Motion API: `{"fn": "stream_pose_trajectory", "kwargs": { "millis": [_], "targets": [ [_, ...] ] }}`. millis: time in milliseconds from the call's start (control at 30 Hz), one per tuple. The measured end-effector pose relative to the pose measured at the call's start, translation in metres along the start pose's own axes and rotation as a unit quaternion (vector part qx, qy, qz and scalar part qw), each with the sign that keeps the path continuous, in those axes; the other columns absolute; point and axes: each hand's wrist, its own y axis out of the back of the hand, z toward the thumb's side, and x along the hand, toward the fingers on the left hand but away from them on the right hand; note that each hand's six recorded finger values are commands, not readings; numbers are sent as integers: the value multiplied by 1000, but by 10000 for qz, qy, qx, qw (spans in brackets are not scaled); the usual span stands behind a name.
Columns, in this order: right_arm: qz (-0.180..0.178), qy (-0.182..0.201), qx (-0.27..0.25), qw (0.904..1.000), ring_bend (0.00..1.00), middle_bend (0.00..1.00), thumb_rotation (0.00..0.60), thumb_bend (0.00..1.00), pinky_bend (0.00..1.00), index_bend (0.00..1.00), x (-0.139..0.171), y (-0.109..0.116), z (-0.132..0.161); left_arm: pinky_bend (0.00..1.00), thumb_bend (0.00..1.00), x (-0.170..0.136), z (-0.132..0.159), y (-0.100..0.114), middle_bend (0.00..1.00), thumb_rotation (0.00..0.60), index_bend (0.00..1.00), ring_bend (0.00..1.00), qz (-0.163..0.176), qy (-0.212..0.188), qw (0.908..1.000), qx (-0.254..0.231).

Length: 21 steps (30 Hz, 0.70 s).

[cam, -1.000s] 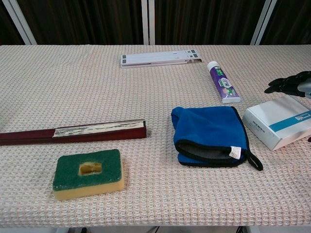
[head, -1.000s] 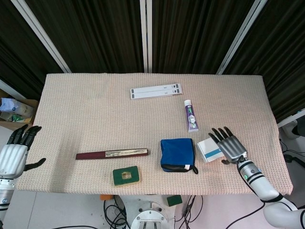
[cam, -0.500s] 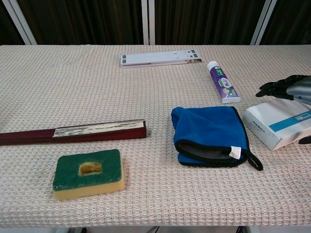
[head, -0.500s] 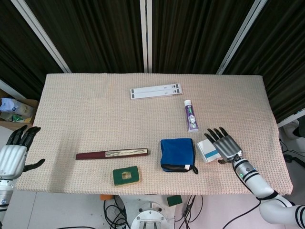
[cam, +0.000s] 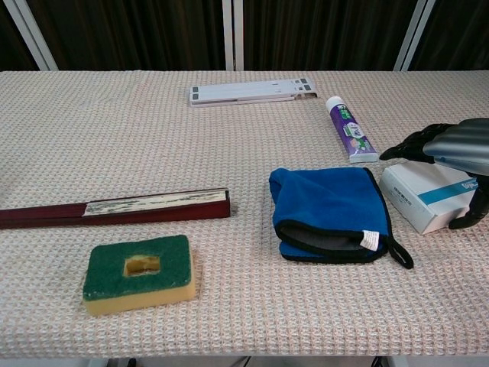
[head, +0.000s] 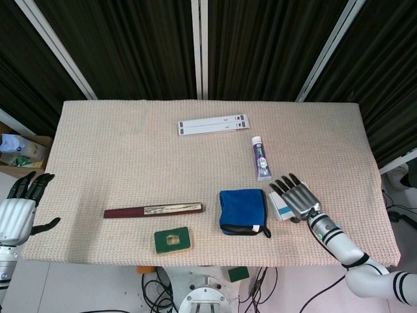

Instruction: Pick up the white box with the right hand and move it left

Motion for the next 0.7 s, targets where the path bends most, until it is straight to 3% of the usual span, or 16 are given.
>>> {"fn": "stream_pose_trajectory", "kwargs": {
  "millis": [133, 333, 567, 700],
  "targets": [
    [-101, -16, 21, 9999, 315, 461, 600, 110, 310, 335, 0, 1, 0, 117, 7, 0, 0, 0, 131, 600, 108, 49, -14, 4, 10000, 5],
    [-286, -23, -1, 9996, 481, 607, 600, 186, 503, 639, 1, 4, 0, 120, 7, 1, 0, 1, 131, 600, 108, 50, -19, -2, 10000, 7],
    [-603, -5, -230, 9979, 538, 664, 600, 219, 574, 722, 13, 18, -5, 120, 8, -1, -2, 2, 131, 600, 108, 49, -21, 46, 10000, 13],
    [-971, 93, -326, 9947, 543, 668, 600, 219, 583, 723, 22, 49, -2, 120, 8, -2, -3, 3, 131, 600, 108, 50, -5, 53, 10000, 12]
  ]
}}
